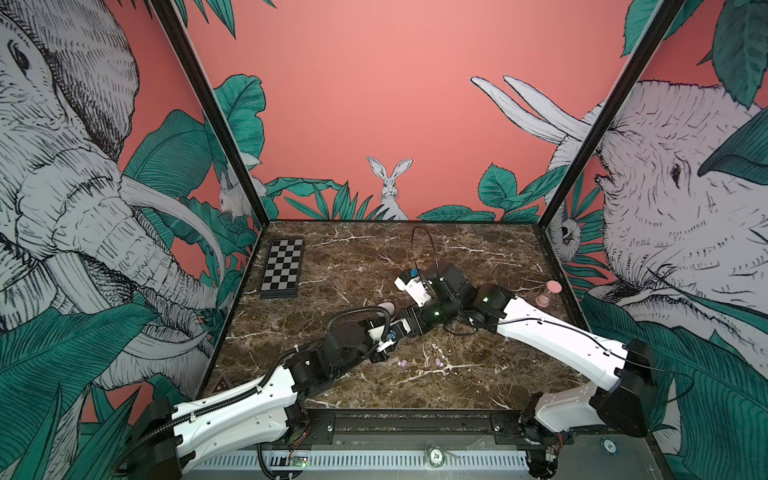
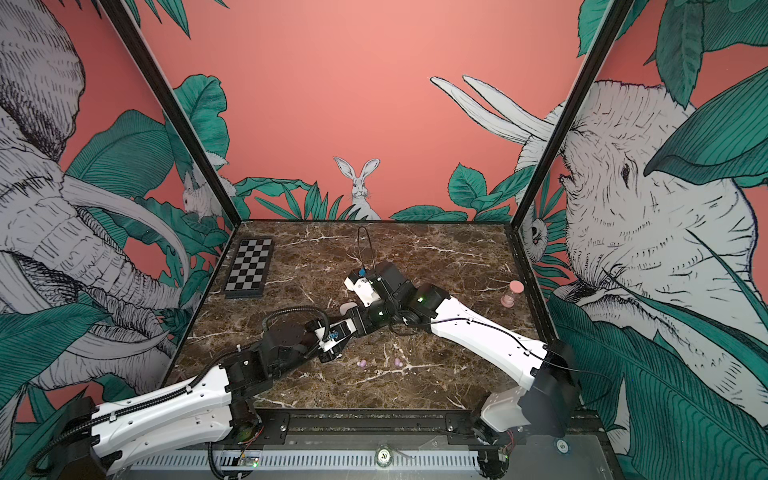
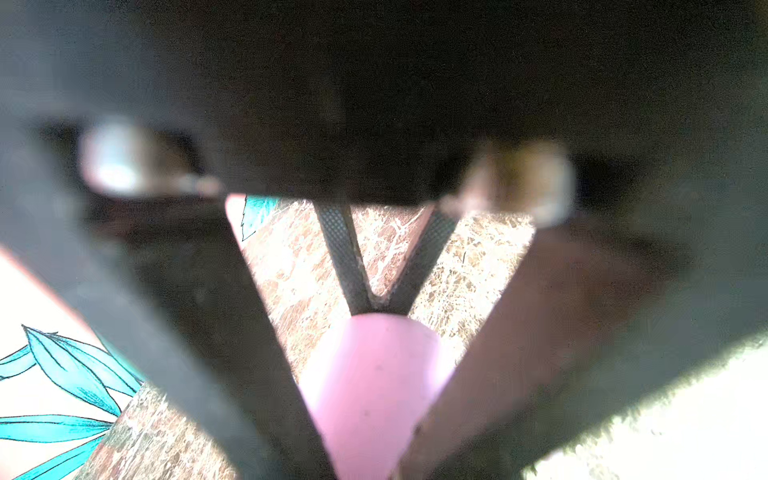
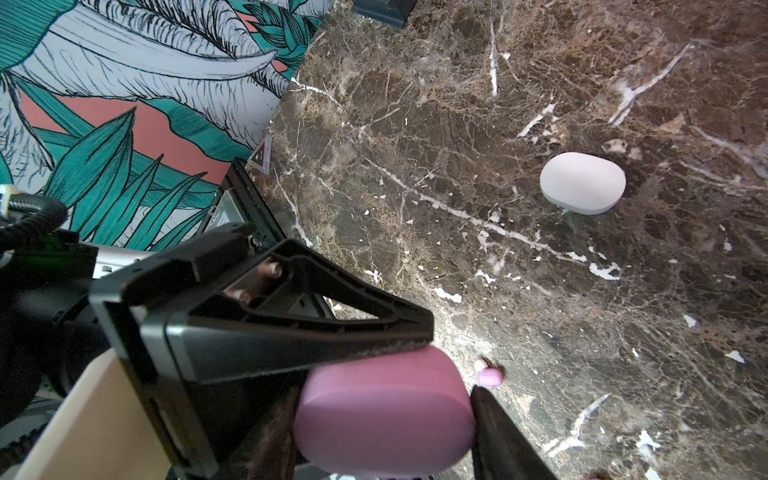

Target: Insert the wireless bluetooth earbuds into the charging case

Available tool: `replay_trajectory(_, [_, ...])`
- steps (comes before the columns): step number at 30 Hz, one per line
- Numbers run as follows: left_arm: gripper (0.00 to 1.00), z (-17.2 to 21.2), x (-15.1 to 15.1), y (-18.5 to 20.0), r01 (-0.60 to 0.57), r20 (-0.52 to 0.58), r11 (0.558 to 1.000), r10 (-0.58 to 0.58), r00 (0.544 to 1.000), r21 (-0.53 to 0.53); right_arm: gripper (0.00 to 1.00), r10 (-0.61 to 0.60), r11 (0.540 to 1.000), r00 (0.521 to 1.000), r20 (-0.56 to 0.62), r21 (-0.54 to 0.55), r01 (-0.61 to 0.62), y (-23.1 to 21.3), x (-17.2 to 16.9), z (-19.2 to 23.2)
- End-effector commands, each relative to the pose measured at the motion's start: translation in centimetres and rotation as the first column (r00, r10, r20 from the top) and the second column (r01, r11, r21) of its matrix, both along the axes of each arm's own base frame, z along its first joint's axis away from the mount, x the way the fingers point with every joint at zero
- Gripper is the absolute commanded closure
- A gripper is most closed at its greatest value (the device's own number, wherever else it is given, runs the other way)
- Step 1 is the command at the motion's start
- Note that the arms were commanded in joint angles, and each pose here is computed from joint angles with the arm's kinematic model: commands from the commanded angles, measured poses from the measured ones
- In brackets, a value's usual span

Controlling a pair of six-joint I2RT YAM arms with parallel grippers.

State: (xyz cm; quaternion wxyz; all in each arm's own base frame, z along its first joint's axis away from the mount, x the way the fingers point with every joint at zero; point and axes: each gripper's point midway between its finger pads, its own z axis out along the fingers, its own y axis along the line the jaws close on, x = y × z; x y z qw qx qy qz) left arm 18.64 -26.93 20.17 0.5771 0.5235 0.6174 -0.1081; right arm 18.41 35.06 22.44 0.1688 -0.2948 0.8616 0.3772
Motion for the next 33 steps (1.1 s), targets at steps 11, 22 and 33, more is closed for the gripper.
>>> replay_trajectory(11, [1.00,0.4,0.5,0.5,-0.026,0.032,1.000,0.026,0.999,0.008,0.87,0.036,0.998,0.999,0.003,0.054,-0.036,0.8,-0.9,1.3])
replay_trajectory(22, [1.00,0.8,0.8,1.1,-0.067,0.027,0.998,0.067,0.997,-0.003,0.10,0.028,0.996,0.999,0.023,0.080,-0.030,0.6,-1.0,2.4])
replay_trajectory(33, [1.00,0.5,-1.8,1.2,0.031,-0.098,0.999,-0.032,0.995,-0.011,0.02,-0.030,0.990,0.985,0.170,0.142,0.006,-2.3,-0.3,7.4])
